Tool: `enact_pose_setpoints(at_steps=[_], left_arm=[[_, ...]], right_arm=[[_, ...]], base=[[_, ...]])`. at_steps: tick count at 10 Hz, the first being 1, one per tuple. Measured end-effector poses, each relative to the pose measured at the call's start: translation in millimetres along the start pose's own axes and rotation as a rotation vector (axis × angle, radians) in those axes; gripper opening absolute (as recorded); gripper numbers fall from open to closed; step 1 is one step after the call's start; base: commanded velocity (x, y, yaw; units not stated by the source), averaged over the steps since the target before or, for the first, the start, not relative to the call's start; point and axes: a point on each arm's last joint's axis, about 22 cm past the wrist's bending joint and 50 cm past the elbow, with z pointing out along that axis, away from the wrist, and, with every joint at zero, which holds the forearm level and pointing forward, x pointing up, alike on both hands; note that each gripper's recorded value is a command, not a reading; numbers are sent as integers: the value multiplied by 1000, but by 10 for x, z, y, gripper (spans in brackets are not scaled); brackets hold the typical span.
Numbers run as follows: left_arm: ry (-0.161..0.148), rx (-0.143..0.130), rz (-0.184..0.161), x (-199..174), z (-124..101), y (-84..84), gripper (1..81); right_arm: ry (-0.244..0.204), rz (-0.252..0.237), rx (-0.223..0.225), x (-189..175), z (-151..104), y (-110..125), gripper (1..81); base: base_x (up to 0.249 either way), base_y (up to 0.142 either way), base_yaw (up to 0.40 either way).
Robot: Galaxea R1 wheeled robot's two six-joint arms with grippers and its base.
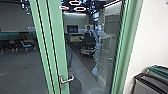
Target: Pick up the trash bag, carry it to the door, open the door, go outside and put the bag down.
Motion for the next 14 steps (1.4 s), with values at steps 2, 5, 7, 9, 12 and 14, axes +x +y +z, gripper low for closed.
enact_pose_setpoints(at_steps=[2,5,7,9,12,14], left_arm=[[1,2,15,11,-1,-2,10],[1,2,17,14,-1,-1,10],[1,2,18,14,-1,-2,10],[2,2,19,20,-2,-1,10],[0,2,18,-5,0,-6,10],[-1,2,18,-4,0,-6,10]], right_arm=[[0,0,0,0,0,0,811],[0,0,-1,0,-1,5,811],[0,0,-1,1,-1,5,811],[2,0,-1,6,-2,9,811],[0,0,0,-5,0,2,811],[0,0,0,0,0,1,811]], base=[[0,0,214],[0,0,238],[0,0,241],[0,0,241],[0,0,241],[0,0,241]])
